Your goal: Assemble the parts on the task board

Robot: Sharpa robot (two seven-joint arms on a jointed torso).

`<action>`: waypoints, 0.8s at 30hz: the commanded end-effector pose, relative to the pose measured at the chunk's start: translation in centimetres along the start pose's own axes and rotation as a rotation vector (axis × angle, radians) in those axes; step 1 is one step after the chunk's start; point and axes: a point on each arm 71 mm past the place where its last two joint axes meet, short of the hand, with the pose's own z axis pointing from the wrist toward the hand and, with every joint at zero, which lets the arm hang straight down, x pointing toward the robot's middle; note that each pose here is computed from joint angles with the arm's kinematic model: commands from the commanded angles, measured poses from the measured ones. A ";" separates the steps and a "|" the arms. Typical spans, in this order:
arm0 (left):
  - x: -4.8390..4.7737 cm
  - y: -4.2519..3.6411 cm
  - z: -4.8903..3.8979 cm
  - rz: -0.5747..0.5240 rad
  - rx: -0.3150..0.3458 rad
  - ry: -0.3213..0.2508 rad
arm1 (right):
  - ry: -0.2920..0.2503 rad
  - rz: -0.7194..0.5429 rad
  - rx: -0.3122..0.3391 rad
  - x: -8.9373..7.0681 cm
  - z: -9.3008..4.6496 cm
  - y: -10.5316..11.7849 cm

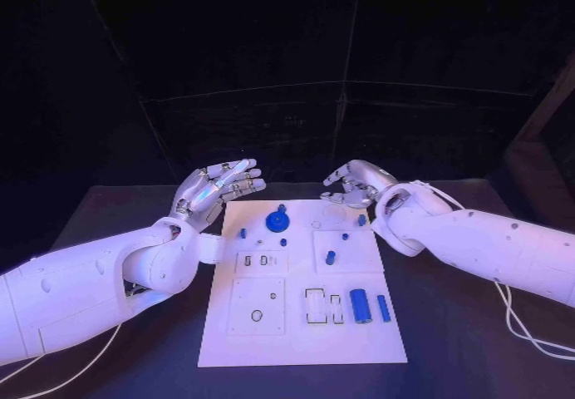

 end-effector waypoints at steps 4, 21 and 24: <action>-0.06 -0.09 0.15 -0.001 0.012 0.002 | 0.035 0.200 -0.030 -2.0 -1.9 -2.7; 0.04 0.47 0.34 -0.012 0.000 0.004 | 0.128 0.000 0.082 -1.7 -3.9 -7.9; -0.01 0.56 0.34 -0.012 -0.002 0.003 | 0.138 -0.010 0.094 -1.5 -4.0 -8.4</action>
